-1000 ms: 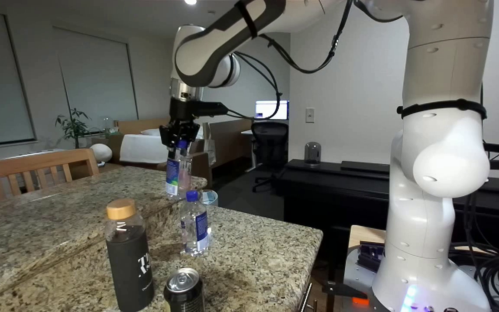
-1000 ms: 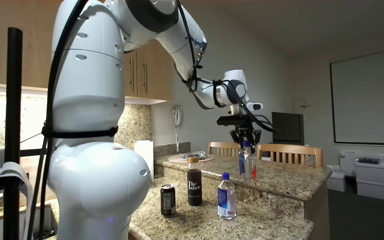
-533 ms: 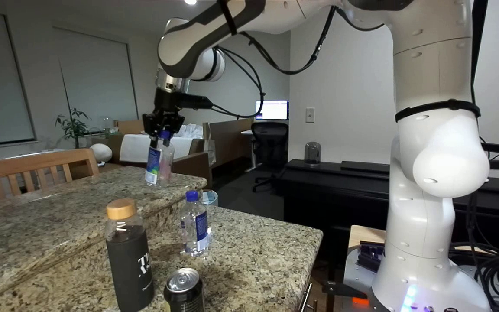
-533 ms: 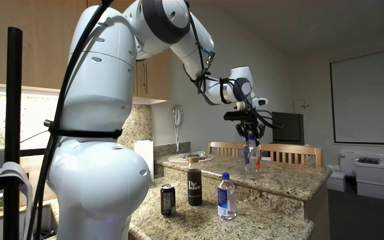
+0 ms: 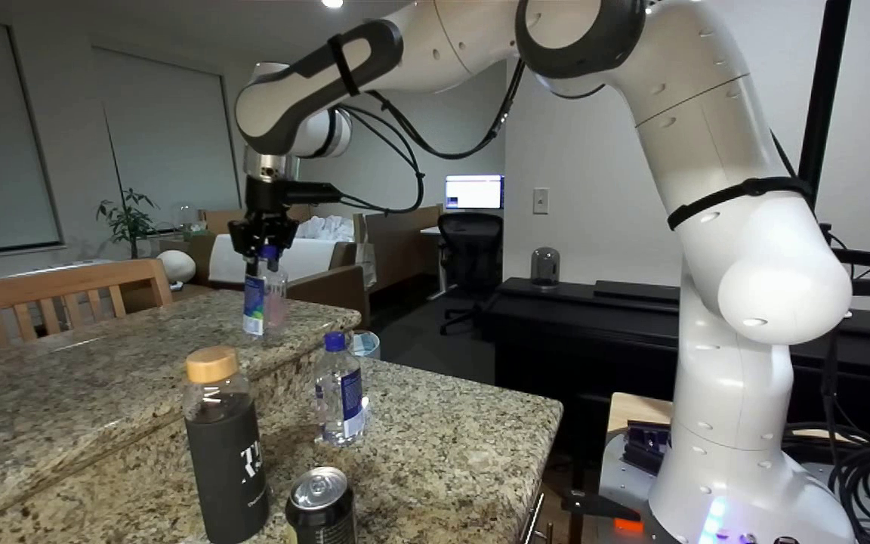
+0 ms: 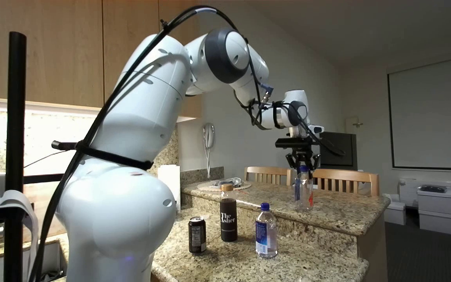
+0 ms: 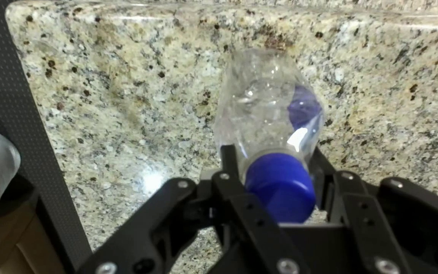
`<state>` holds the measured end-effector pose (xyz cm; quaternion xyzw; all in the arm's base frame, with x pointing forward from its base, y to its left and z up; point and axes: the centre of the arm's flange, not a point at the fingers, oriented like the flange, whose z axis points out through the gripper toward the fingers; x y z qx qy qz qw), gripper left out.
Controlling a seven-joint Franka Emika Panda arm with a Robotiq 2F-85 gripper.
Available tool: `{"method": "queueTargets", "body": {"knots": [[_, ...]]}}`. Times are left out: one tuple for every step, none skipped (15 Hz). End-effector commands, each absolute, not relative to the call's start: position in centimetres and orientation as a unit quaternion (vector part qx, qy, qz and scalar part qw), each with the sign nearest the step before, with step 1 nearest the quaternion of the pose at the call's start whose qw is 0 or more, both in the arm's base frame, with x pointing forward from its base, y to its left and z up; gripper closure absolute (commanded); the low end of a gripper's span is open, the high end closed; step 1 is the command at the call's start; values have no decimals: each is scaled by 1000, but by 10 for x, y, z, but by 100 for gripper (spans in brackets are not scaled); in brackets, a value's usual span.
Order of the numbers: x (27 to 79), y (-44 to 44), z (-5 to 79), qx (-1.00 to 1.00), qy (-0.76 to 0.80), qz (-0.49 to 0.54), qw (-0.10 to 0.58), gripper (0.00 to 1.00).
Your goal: Pick up the two bottles and put them on top of the counter
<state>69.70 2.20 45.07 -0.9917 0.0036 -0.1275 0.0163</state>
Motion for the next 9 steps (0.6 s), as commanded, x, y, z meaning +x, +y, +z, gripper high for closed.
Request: {"method": "queueTargets", "body": {"knots": [[736, 21, 461, -995, -21, -102, -1, 79], [740, 23, 462, -995, -24, -97, -3, 79], [743, 26, 464, -995, -28, -94, -8, 79], [746, 27, 466, -995, -30, -91, -13, 79], [748, 29, 468, -995, -34, -89, -19, 79], [751, 31, 470, -995, -36, -87, -23, 79], [753, 32, 470, -995, -39, -83, -27, 79], [756, 32, 470, -996, -40, -81, -29, 79], [756, 32, 469, -996, -41, -78, -30, 79]]}}
